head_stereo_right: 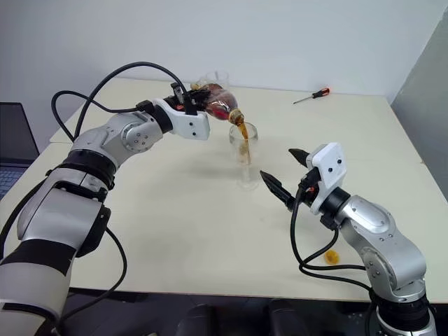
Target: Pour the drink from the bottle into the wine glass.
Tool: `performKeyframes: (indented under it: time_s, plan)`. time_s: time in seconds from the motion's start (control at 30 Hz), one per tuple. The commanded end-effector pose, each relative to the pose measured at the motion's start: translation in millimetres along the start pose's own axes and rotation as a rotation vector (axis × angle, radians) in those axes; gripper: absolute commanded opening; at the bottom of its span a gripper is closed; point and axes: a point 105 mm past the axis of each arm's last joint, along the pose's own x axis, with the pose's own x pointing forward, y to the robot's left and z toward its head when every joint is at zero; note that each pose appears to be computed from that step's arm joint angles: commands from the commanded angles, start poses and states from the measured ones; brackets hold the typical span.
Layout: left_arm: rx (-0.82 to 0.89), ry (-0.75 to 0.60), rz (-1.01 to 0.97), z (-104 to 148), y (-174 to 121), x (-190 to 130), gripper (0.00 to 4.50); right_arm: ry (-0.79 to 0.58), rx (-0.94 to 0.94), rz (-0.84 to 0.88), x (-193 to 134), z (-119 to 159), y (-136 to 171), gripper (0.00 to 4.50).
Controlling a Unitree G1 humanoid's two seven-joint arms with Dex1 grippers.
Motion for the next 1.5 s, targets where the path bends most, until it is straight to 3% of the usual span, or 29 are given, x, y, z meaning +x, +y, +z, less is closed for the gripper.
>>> performKeyframes:
  time_s: [0.03,1.23,1.5]
  plan:
    - [0.035,-0.008,0.091,1,30,1,0.63,-0.047,-0.04,0.004,-2,15,-1,4.5]
    - [-0.046,0.01,0.102,-5,25,-4,0.63,-0.049,-0.042,0.017,0,16,0,4.5]
    - [-0.377,0.049,0.17,-15,24,-6,0.62,-0.052,-0.034,0.022,0,16,1,4.5]
